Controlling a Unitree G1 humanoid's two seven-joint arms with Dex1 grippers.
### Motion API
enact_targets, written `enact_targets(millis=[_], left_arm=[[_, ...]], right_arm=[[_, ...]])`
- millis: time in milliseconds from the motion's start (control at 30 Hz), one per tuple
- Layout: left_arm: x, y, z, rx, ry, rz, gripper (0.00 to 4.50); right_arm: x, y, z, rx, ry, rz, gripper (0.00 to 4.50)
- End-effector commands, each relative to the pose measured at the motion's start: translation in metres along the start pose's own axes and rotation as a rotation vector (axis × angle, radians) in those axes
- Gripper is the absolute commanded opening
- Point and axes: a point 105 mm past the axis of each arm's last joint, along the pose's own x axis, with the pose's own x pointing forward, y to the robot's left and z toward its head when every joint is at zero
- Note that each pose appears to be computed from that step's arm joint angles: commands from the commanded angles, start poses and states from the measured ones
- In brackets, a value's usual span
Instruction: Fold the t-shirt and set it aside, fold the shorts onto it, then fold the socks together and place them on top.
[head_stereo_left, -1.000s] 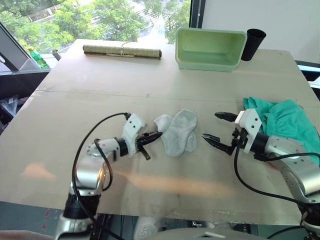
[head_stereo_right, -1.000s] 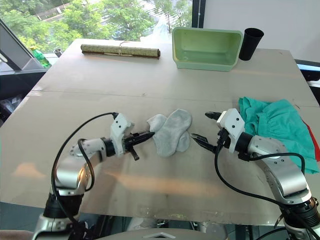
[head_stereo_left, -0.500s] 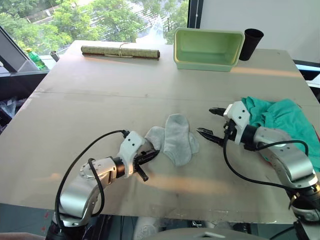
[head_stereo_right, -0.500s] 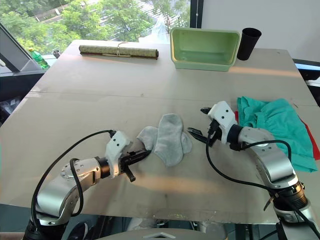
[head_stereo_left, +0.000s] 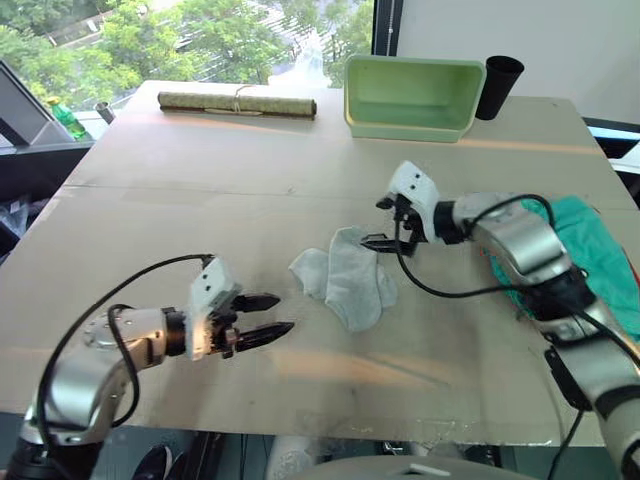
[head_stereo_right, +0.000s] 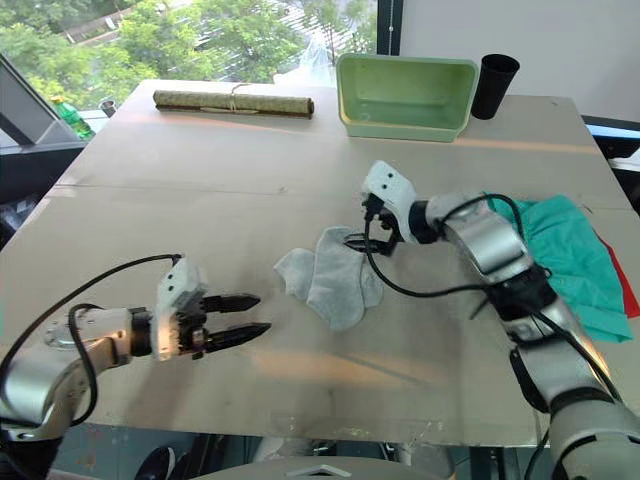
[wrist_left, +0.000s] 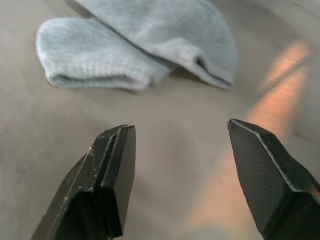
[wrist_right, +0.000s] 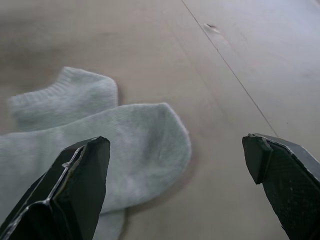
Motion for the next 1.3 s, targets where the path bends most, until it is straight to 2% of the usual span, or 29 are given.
enact_targets(millis=[33,167,200,267,333,433,467,500,667,900,1000,1067,1200,1300], left_arm=[[-0.017,0.013,0.009,0.047,-0.023,0.061,3.17],[-0.023,0.019,0.011,0.061,-0.028,0.091,3.17],[-0.024,0.019,0.012,0.062,-0.032,0.094,3.25],[-0.025,0.019,0.013,0.065,-0.036,0.105,3.25],[-0.025,0.018,0.013,0.063,-0.039,0.112,3.25],[-0.026,0.017,0.013,0.059,-0.041,0.119,3.25],[-0.026,0.017,0.013,0.058,-0.042,0.119,3.25],[-0.026,0.017,0.013,0.057,-0.042,0.119,3.25],[-0.026,0.017,0.018,0.053,-0.064,0.119,3.25],[-0.041,0.041,0.044,0.059,-0.159,0.188,3.25],[-0.048,0.051,0.057,0.069,-0.203,0.199,3.25],[-0.050,0.055,0.061,0.073,-0.212,0.197,3.25],[-0.048,0.059,0.063,0.075,-0.211,0.192,3.25],[-0.045,0.058,0.064,0.073,-0.214,0.182,3.25]], right_arm=[[0.013,-0.013,0.008,-0.042,0.034,0.018,4.50],[0.027,-0.020,0.008,-0.057,0.087,0.041,4.50],[0.029,-0.021,0.007,-0.056,0.095,0.044,3.93],[0.033,-0.022,0.004,-0.061,0.130,0.059,3.28],[0.034,-0.021,0.001,-0.075,0.160,0.079,2.44],[0.035,-0.018,0.000,-0.081,0.172,0.124,0.92],[0.035,-0.016,0.000,-0.083,0.176,0.142,0.23],[0.035,-0.014,0.000,-0.086,0.178,0.153,0.09],[0.030,-0.017,0.028,-0.092,0.066,0.131,0.09],[-0.006,-0.015,0.124,-0.166,-0.302,0.072,0.09],[-0.023,0.000,0.169,-0.260,-0.480,0.072,0.09],[-0.032,0.013,0.189,-0.331,-0.586,0.086,0.09],[-0.036,0.034,0.198,-0.461,-0.714,0.117,0.09],[-0.028,0.051,0.174,-0.518,-0.695,0.213,0.09]])
